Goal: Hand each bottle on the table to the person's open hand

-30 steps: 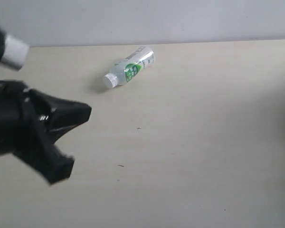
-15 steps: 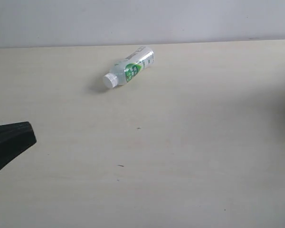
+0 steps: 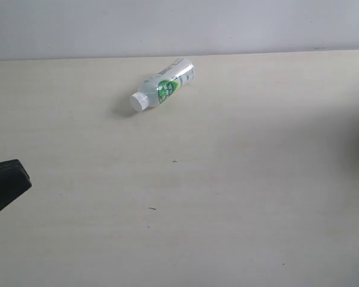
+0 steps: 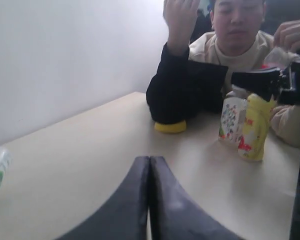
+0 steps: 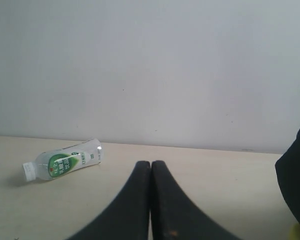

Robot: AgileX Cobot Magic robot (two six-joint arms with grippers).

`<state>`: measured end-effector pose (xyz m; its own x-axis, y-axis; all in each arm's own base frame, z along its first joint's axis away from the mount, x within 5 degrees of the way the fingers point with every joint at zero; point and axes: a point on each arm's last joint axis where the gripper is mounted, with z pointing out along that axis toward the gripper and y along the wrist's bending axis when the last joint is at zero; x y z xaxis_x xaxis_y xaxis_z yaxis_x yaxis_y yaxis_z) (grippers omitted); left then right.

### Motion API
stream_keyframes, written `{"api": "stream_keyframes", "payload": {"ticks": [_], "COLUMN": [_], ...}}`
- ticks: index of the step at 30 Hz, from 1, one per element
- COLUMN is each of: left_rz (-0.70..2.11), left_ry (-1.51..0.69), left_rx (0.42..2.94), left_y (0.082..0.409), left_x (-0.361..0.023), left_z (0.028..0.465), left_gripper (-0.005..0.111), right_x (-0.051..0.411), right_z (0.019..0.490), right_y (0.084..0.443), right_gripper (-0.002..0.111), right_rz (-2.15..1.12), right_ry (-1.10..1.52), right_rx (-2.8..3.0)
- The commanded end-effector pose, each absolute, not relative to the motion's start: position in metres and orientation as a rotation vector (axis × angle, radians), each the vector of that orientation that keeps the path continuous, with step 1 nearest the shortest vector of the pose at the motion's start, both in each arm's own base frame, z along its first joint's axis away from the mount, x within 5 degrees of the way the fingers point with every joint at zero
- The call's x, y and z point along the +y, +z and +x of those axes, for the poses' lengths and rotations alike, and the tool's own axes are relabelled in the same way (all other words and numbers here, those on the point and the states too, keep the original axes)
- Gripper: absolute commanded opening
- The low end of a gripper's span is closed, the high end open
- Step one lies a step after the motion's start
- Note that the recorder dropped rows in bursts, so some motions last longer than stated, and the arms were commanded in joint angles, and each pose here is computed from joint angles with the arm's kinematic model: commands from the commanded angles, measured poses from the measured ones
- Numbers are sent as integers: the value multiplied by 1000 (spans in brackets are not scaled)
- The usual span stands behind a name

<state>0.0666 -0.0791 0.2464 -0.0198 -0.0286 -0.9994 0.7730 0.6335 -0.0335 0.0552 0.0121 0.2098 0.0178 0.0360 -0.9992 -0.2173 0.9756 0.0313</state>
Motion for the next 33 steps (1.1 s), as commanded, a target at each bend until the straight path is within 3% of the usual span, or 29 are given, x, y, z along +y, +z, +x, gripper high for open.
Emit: {"api": "stream_keyframes", "payload": {"ticks": [1,33], "left_rz": [641,663], "left_ry": [-789,-712], "left_rx": [1355,1461], "left_y": [255,245], "left_x": [-81,-79], "left_z": [63,67], "left_gripper": [0,0], "right_x": [12,12], "right_z": [55,55], "right_y": [209,209], "right_gripper": [0,0], "right_rz": [-143,-143], "right_ry": [194,194], "right_rx": [1541,1541]}}
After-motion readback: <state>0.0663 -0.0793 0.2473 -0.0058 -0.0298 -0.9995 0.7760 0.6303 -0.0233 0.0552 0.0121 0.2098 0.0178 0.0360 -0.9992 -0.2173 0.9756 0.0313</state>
